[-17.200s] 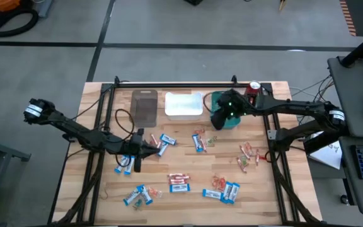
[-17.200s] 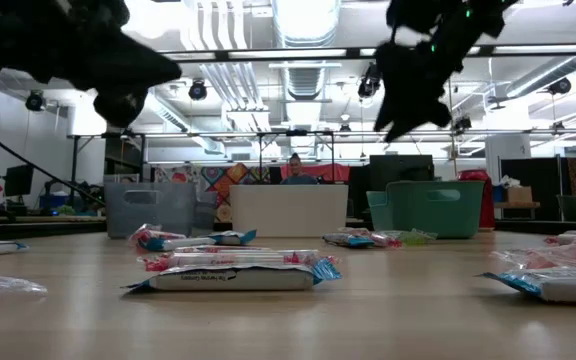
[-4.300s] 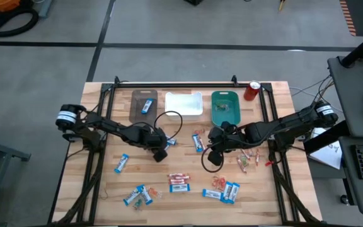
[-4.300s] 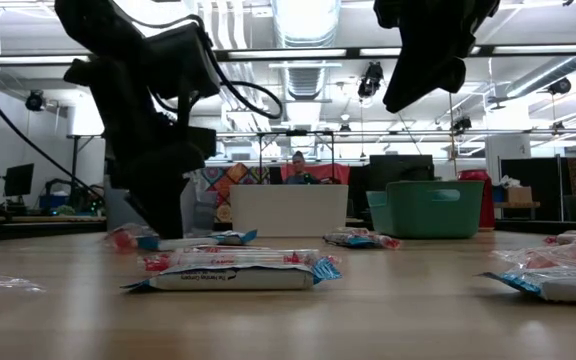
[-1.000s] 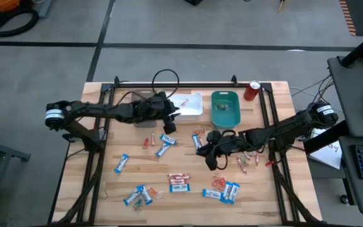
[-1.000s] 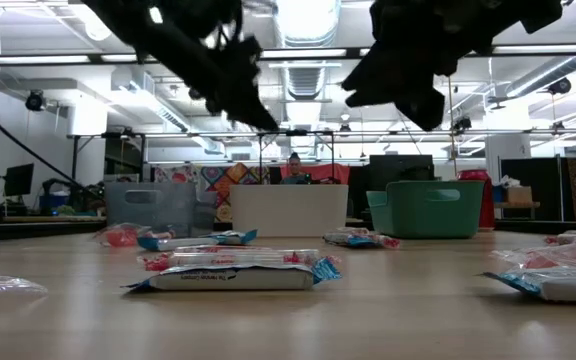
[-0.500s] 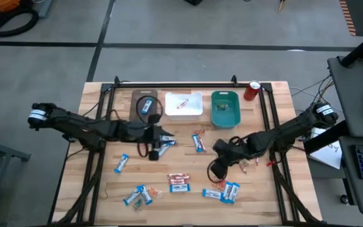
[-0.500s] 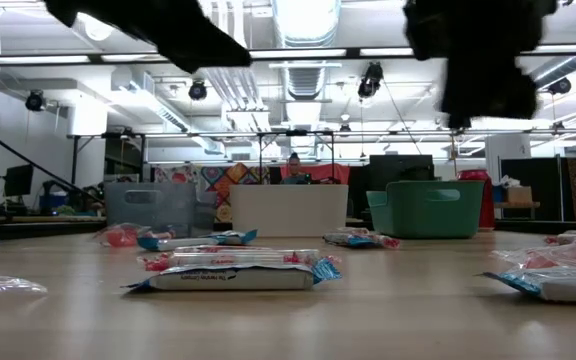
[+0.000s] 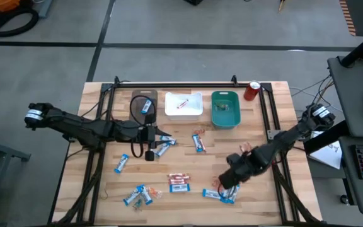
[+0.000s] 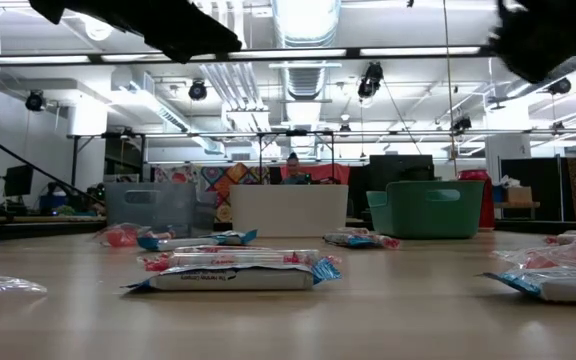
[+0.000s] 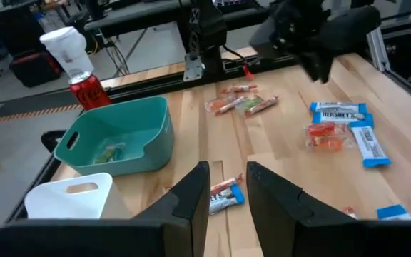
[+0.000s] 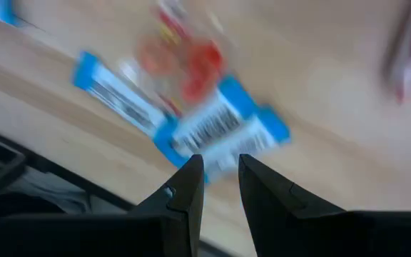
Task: Sort candy
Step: Put the white chocolate into the gray bin, then put the transparent candy into the green bin
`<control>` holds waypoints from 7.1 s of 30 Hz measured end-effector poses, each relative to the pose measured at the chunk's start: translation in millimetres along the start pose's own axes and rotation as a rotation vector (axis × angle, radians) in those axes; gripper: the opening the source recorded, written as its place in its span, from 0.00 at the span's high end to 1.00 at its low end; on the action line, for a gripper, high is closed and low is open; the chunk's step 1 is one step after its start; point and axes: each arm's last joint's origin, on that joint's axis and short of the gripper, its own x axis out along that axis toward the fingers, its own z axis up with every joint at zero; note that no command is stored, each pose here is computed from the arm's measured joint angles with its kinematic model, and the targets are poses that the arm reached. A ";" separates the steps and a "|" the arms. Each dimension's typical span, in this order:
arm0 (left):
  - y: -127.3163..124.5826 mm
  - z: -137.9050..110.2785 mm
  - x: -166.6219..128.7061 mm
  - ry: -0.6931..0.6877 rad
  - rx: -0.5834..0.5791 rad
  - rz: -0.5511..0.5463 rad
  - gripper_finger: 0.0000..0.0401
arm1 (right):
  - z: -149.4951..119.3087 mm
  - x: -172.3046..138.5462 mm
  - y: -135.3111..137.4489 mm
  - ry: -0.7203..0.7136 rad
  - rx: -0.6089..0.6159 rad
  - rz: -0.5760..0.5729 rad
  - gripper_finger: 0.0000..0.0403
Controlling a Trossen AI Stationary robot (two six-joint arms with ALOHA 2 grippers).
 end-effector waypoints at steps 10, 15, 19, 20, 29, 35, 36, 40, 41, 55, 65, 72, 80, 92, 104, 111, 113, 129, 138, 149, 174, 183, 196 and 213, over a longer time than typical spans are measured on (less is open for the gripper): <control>6.5 1.8 -4.0 0.026 0.134 0.180 0.81 | -40.8 39.4 3.3 0.089 0.204 -0.041 0.72; 9.5 1.6 -4.7 0.043 0.163 0.237 0.81 | -46.7 56.3 9.3 0.061 0.249 -0.068 0.60; 10.6 1.4 -4.5 0.047 0.179 0.242 0.81 | -44.7 69.5 14.1 -0.004 0.256 -0.080 0.52; 10.7 1.3 -4.5 0.047 0.179 0.242 0.81 | -43.1 71.8 15.4 -0.027 0.265 -0.080 0.51; 11.0 -0.5 -4.3 0.064 0.184 0.240 0.81 | -37.9 84.1 12.1 -0.100 0.309 -0.137 0.51; 10.5 -2.4 -3.6 0.080 0.175 0.235 0.81 | -36.6 84.1 10.5 -0.124 0.311 -0.143 0.60; 10.5 -2.5 -3.6 0.080 0.170 0.235 0.81 | -36.1 84.4 10.2 -0.136 0.310 -0.141 0.63; 10.4 -2.8 -3.6 0.083 0.163 0.234 0.81 | -34.6 84.7 10.5 -0.179 0.300 -0.121 0.75; 10.4 -2.9 -3.6 0.083 0.160 0.234 0.81 | -34.4 84.7 10.5 -0.179 0.298 -0.121 0.79; -0.6 -5.5 -2.3 0.029 0.120 -0.122 0.81 | -36.9 69.4 11.5 -0.153 0.178 -0.093 0.97; -10.0 -15.4 -2.7 -0.101 0.094 -0.359 0.81 | -28.3 27.9 16.5 -0.353 -0.038 0.076 0.98; -13.9 -28.1 -0.1 -0.249 0.051 -0.366 0.74 | 9.4 14.0 48.1 -0.495 -0.369 0.239 0.98; -24.5 -45.9 16.3 -0.335 0.019 -0.471 0.59 | 58.8 1.3 85.8 -0.546 -0.808 0.478 0.98; -36.6 -55.2 66.6 -0.306 0.072 -0.475 0.53 | 107.6 6.5 91.1 -0.427 -1.022 0.580 0.98; -43.2 -58.7 90.4 -0.287 0.073 -0.547 0.61 | 109.0 4.4 91.3 -0.439 -1.083 0.589 0.98; -41.8 -60.6 86.8 -0.279 0.066 -0.556 0.93 | 109.5 4.3 91.5 -0.456 -1.114 0.582 0.98; -41.0 -59.4 85.6 -0.276 0.059 -0.556 0.97 | 110.4 3.9 91.4 -0.462 -1.120 0.580 0.97; -15.6 -44.3 30.1 0.102 0.054 -0.320 0.99 | 123.1 -17.4 81.5 -0.687 -0.984 0.403 0.71; 32.1 -18.6 -37.3 0.497 -0.008 0.293 0.99 | 125.8 -27.1 82.4 -0.862 -0.923 0.338 0.64; 127.0 -55.0 -44.8 0.789 -0.167 0.560 0.97 | 126.5 -28.2 83.5 -0.896 -0.922 0.331 0.67; 117.4 -45.5 -28.8 0.512 -0.330 0.330 0.73 | 126.9 -17.5 70.0 -0.762 -0.811 0.231 0.68; 71.6 -20.8 -29.4 0.290 -0.263 0.162 0.75 | 124.9 -8.6 53.4 -0.598 -0.657 0.135 0.68; 45.4 -13.0 -23.8 0.251 -0.225 0.057 0.75 | 110.5 -8.4 -21.2 -0.259 -0.274 -0.533 0.69; 44.5 -16.7 -11.9 0.263 -0.173 0.051 0.75 | 120.1 2.2 -64.9 -0.150 -0.086 -0.724 0.69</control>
